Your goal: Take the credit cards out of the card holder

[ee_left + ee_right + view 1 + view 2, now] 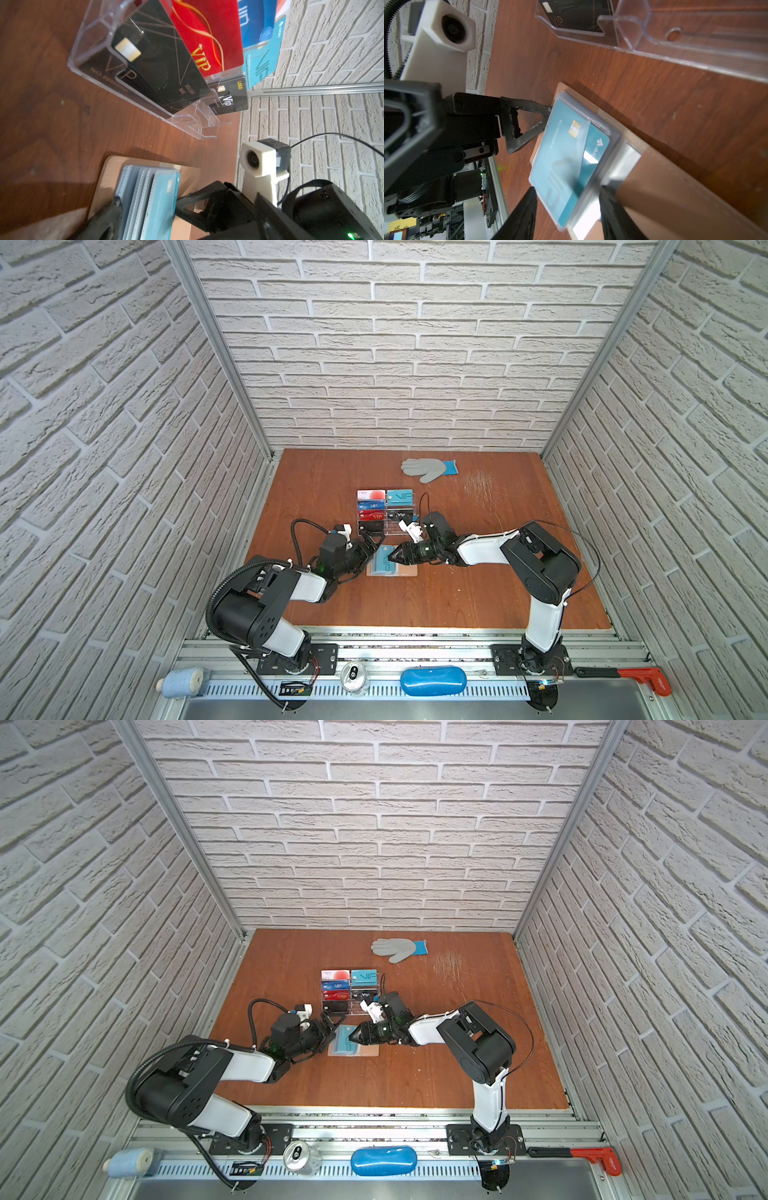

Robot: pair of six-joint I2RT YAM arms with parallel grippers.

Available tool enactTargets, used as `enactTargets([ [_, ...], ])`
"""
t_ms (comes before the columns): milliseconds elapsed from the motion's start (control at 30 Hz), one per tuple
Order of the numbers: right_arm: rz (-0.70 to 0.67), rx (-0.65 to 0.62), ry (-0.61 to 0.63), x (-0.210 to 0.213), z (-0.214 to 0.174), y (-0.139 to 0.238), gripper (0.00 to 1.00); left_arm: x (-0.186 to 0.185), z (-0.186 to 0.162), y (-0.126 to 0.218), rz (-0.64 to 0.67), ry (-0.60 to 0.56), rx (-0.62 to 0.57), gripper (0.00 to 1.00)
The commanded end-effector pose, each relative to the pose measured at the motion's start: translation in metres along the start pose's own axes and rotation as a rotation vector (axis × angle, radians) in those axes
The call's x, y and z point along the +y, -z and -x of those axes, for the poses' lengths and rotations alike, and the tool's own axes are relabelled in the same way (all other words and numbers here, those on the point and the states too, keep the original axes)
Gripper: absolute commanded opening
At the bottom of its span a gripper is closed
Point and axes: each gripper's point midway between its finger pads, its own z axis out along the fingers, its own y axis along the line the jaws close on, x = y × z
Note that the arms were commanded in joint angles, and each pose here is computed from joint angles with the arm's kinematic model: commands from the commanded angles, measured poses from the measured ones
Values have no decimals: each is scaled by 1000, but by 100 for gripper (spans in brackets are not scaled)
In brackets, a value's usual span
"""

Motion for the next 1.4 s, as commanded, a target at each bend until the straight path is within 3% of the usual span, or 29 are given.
enactTargets([
  [0,56,-33,28,15,13,-4,51,14,-5,1,18,17,11,98],
  [733,208,-102,9,35,25,-6,51,25,-10,-9,9,46,30,98],
  [1367,232,-163,-61,36,20,-11,50,25,-12,-12,16,39,57,98],
])
